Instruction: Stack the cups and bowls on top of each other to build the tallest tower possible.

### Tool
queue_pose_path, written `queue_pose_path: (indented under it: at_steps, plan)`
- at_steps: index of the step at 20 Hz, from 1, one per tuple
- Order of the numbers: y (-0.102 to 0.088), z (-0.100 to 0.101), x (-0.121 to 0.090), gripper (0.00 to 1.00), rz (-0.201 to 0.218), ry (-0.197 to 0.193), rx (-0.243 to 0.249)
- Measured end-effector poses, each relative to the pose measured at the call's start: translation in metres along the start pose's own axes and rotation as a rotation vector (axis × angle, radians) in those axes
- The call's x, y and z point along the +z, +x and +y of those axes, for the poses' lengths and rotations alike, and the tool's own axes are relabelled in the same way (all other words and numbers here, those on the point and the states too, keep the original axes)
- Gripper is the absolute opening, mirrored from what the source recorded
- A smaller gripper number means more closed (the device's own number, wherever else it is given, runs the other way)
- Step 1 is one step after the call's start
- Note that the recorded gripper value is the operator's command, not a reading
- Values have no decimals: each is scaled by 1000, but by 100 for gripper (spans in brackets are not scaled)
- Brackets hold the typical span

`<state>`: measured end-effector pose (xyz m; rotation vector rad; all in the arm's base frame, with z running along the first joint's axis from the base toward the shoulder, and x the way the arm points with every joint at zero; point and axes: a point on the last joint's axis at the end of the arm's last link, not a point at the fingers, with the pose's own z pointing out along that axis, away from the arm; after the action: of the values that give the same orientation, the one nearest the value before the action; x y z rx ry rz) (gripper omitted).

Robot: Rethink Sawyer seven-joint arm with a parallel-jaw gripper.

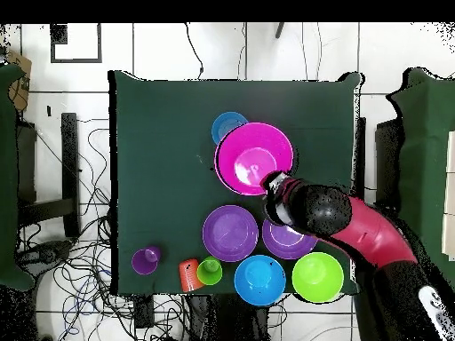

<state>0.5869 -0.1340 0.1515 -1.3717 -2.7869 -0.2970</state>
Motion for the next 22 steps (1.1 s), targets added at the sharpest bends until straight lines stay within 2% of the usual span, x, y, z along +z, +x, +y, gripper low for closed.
queue_pose_path:
  at_steps: [3, 6, 10, 13, 15, 19, 20, 22]
  plan:
    - [12, 6, -42, 0, 63, 10, 30]
    - [21, 12, -75, 0, 100, 12, 44]
    - [25, 22, -97, 0, 94, -2, 47]
    - [23, 37, -94, 0, 61, -20, 28]
    - [18, 49, -83, 0, 34, -39, 15]
    - [4, 72, -54, 0, -23, -84, 1]
    - [-4, 79, -39, 0, -48, -105, 2]
    - [-12, 83, -26, 0, -67, -121, 8]
